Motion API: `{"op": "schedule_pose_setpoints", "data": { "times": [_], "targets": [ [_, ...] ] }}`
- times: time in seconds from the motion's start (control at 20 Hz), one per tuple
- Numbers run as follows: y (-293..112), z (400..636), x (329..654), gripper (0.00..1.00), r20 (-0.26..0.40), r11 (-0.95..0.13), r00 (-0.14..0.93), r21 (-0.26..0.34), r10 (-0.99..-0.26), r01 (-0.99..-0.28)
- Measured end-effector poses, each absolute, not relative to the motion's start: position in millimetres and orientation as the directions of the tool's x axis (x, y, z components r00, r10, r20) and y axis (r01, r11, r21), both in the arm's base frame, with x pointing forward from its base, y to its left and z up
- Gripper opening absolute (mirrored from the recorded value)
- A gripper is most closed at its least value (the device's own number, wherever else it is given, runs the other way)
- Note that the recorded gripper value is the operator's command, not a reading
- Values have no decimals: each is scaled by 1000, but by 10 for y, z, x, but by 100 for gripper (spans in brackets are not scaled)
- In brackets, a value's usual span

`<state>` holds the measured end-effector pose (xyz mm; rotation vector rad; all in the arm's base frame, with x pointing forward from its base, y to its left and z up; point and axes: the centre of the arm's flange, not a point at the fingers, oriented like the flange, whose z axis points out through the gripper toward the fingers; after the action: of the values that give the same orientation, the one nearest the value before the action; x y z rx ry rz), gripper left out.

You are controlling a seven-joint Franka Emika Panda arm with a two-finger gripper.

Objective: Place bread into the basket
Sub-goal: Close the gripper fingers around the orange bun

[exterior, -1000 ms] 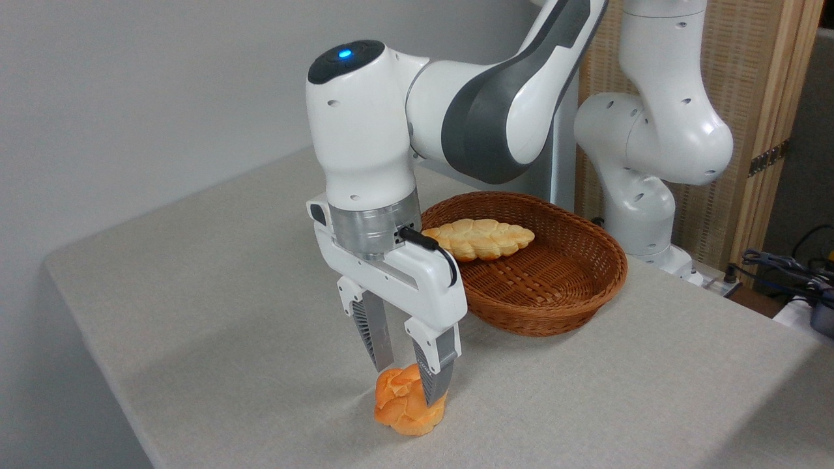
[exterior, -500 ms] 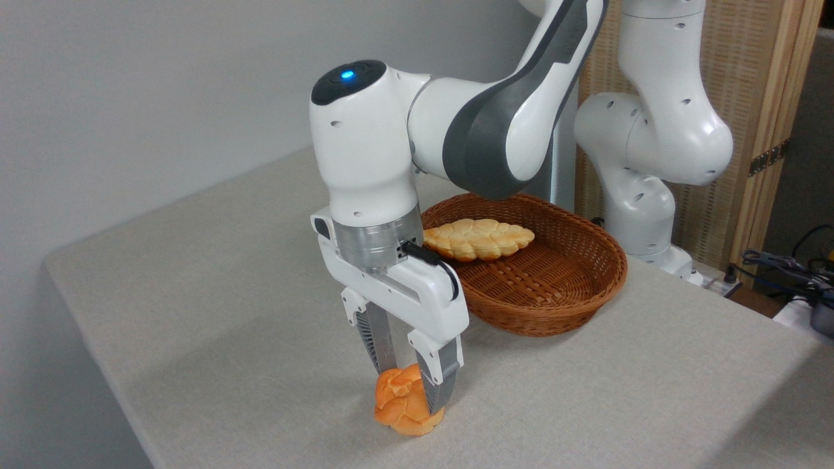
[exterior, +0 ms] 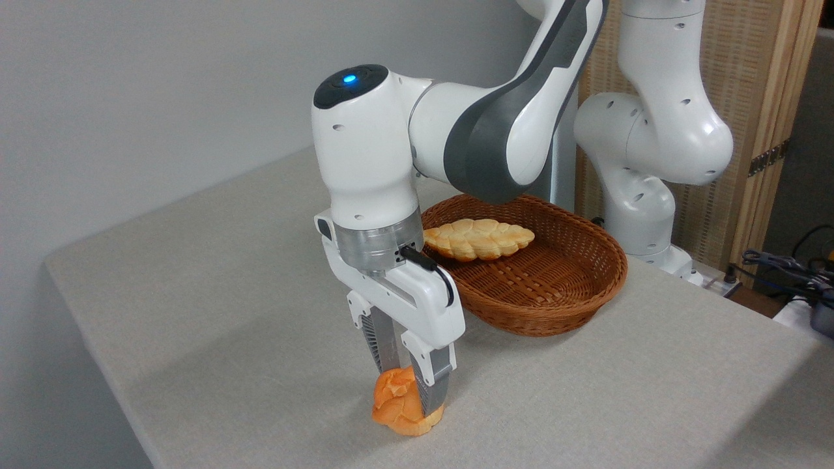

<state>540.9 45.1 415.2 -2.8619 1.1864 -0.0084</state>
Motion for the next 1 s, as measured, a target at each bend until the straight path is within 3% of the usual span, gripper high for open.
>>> {"op": "schedule_pose_setpoints", "data": {
  "times": [0.2,0.35,1.0],
  "targets": [
    [451,4152,5409,35,-12,-700,701,-42,-713,-713],
    [451,4151,5409,28,-12,-697,698,-42,-716,-715],
    [451,4159,5412,27,-12,-678,679,-43,-734,-734]
  ]
}}
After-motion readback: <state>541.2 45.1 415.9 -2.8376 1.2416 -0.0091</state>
